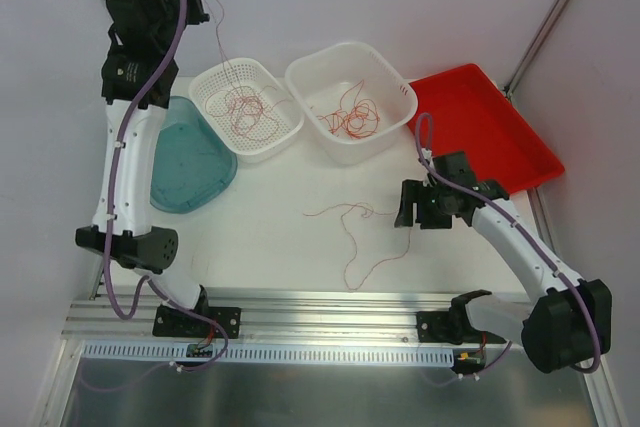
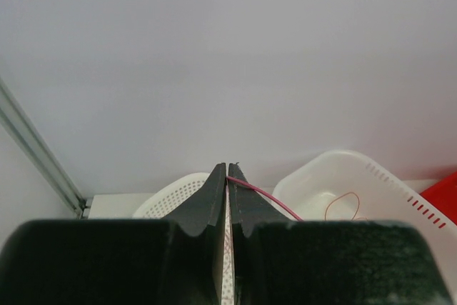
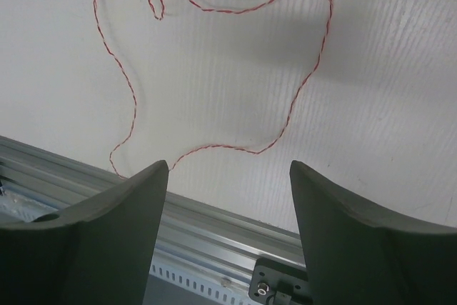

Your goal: Untangle the cables

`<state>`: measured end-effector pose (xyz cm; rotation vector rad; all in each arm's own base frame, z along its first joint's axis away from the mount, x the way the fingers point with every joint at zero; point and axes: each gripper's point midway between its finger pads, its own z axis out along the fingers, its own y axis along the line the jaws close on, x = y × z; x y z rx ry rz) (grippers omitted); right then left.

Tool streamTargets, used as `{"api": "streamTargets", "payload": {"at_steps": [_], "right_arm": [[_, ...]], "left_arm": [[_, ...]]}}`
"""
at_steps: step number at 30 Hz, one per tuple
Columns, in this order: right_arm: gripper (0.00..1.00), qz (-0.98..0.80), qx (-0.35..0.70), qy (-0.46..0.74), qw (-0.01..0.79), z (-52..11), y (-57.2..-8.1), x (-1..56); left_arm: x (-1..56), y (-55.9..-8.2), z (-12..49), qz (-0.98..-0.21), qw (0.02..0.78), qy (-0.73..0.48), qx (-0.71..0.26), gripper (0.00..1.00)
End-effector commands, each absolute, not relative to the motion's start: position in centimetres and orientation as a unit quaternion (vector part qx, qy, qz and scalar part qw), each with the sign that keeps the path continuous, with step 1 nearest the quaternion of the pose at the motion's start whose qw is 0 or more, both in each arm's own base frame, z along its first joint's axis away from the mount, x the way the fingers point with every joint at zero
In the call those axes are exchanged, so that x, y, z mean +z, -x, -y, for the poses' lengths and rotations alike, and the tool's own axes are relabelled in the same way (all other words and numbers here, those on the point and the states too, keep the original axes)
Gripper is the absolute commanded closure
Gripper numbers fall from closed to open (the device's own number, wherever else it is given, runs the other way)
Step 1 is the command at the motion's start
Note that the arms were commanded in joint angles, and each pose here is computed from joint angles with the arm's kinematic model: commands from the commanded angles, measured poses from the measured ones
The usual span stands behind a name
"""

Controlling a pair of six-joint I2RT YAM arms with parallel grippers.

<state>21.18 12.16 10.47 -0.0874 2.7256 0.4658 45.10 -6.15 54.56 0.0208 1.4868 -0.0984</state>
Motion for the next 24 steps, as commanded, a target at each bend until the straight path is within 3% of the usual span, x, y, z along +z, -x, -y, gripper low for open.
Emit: {"api": "streamTargets", "payload": {"at_steps": [1,5,12,19,24], "right_arm": [[0.27,-0.959,0.187,0.036,0.212,-13.0,-21.5,11.5],[0.27,-0.956,0.189,0.042,0.221,-13.1,-21.8,11.8],[0.27,-0.957,0.187,0.051,0.214,-13.2,-22.0,11.4],[0.27,-0.961,0.186,0.054,0.196,-13.5,-22.1,10.5],[0.27,-0.963,0.182,0.063,0.187,-13.8,-21.9,10.2]], "left_arm": [[57.6,-46.8,6.1,-0.628,0.776,-0.026,-0.045,1.0],[54.7,-51.1,6.2,-0.64,0.767,-0.037,-0.04,1.0],[42.8,-59.8,6.9,-0.696,0.712,-0.058,-0.072,1.0],[30.3,-63.0,8.4,-0.767,0.628,-0.052,-0.12,1.0],[22.0,-62.9,6.8,-0.819,0.56,0.021,-0.126,0.99]]}}
